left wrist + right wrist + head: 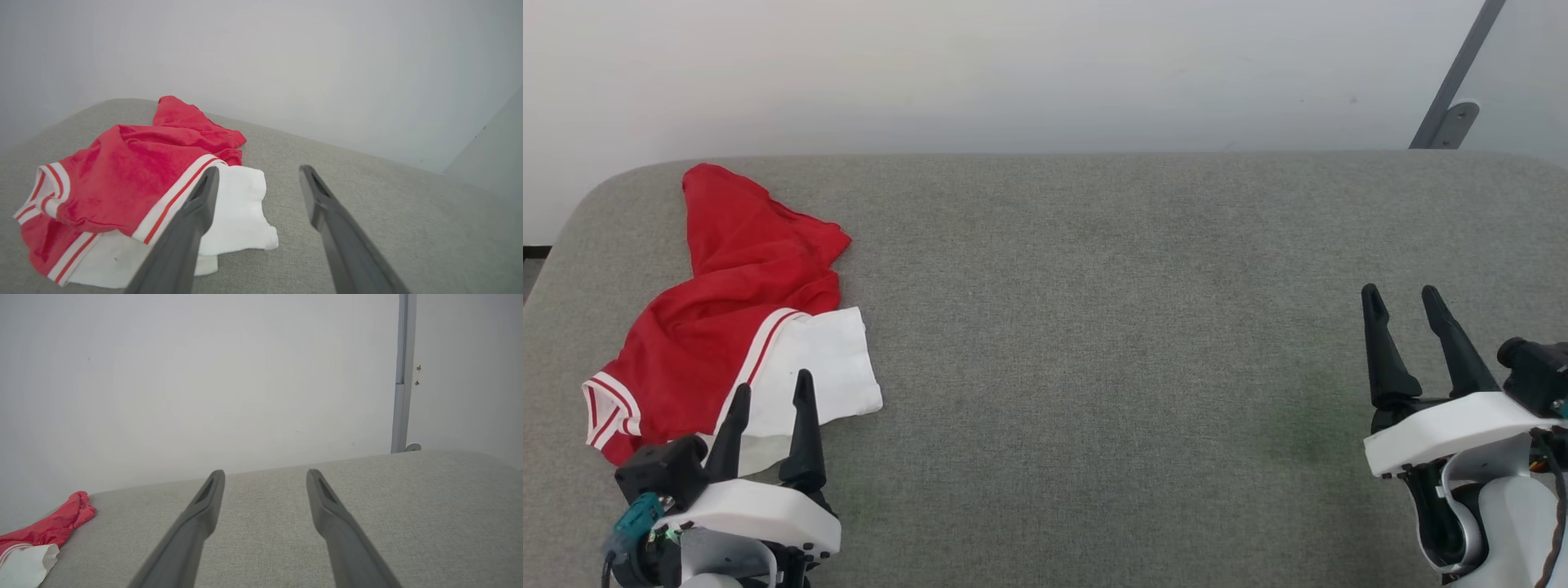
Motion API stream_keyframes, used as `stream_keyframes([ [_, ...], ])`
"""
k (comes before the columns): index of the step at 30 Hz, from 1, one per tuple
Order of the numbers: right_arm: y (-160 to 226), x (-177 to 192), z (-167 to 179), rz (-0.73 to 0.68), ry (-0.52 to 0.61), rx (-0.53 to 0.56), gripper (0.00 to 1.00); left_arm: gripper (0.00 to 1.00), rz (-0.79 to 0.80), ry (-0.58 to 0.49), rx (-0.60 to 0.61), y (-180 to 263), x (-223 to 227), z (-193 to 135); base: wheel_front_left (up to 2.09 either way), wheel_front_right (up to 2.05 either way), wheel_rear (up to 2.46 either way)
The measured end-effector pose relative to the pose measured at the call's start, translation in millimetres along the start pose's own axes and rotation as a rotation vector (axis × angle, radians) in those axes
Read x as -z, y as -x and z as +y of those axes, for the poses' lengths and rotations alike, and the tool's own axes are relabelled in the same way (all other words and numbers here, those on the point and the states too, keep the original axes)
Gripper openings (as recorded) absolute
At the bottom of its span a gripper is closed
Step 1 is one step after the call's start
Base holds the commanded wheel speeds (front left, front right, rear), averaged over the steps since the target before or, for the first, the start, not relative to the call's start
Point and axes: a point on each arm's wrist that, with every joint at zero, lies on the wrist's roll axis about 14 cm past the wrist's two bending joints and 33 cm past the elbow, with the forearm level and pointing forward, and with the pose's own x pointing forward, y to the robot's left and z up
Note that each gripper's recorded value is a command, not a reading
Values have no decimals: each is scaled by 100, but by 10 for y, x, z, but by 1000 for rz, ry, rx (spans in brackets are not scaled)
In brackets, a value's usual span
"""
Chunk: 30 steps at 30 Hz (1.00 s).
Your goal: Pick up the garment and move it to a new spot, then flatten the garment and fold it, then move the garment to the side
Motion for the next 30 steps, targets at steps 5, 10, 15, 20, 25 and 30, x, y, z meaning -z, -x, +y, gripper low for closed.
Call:
stream_keyframes([
  [5, -3, -1, 1, -4, 40, -5, 100, 100, -15, -48, 4, 2, -23, -1, 0, 0, 0],
  [10, -6, -12, -11, -11, 80, -8, 100, 100, -27, -85, 8, 3, -39, 3, 0, 0, 0],
  [15, -9, -11, -18, -15, 116, -10, 100, 100, -37, -134, 15, 2, -47, -6, 0, 0, 0],
  [20, -16, -24, -11, -24, 152, -17, 100, 100, -51, -184, 28, 1, -64, -26, 0, 0, 0],
  [25, -14, -41, -19, -34, 162, -15, 100, 100, -63, -218, 36, 2, -81, -37, 0, 0, 0],
  [30, -16, -48, -23, -41, 187, -17, 100, 100, -69, -239, 43, 4, -77, -44, 0, 0, 0],
])
